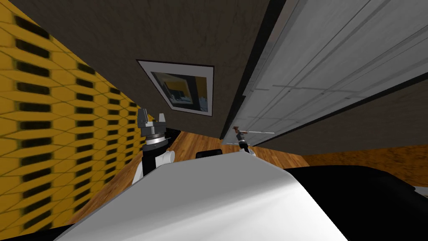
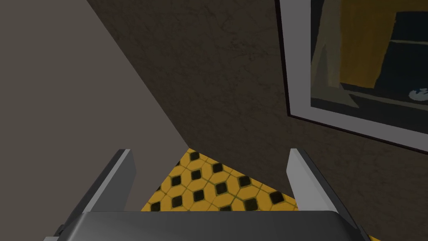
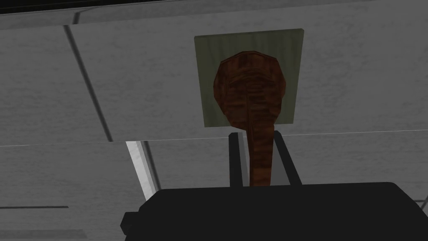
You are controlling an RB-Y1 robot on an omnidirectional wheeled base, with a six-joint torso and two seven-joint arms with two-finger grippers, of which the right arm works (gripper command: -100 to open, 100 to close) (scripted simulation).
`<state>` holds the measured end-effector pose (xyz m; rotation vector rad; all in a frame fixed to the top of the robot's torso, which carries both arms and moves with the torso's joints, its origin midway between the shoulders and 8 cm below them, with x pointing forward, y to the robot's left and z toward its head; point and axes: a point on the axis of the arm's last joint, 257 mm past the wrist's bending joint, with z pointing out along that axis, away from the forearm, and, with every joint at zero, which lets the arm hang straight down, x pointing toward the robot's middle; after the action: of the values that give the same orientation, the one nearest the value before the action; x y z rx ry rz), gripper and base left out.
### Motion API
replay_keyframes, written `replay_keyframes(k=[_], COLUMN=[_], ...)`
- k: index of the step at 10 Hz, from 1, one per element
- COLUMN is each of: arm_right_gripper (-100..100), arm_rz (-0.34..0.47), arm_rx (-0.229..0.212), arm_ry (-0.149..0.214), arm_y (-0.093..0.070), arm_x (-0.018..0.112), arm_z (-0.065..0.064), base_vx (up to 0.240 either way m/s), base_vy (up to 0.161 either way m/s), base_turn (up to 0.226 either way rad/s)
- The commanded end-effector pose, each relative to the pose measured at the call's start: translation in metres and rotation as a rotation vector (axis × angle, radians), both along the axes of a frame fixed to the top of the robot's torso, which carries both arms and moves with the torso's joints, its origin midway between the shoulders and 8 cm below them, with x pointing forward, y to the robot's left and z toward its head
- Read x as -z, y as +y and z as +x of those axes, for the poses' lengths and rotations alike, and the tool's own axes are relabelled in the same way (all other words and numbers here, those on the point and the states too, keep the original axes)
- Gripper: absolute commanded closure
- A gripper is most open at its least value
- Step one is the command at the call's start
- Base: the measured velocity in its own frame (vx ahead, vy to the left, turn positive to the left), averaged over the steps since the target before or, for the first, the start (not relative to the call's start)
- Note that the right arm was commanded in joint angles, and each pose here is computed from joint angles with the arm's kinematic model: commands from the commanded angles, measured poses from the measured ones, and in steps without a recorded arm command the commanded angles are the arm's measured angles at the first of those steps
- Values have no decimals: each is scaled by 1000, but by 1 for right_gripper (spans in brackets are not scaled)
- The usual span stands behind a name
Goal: Pull the door open
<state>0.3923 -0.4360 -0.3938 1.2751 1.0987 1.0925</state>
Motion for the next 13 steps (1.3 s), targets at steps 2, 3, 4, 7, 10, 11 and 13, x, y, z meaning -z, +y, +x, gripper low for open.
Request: replay_keyframes(k=[2, 3, 4, 7, 10, 11, 13], arm_right_gripper=[100, 100, 100, 100, 100, 100, 100], arm_rz=[4, 4, 5, 3, 3, 3, 5], arm_rx=[-40, -35, -60, -91, -124, -141, -145], arm_ry=[-2, 0, 1, -1, -2, -2, 1], arm_y=[4, 6, 7, 5, 4, 3, 5], arm_x=[-1, 0, 1, 0, -1, -1, 0], arm_z=[-6, -4, -15, -29, -43, -50, -51], base_vx=[-238, -115, -158, -197, -176, -176, -150], base_vy=[-80, -15, -19, -46, -36, -59, -43], base_turn=[122, 30, 144, 112, 98, 105, 70])
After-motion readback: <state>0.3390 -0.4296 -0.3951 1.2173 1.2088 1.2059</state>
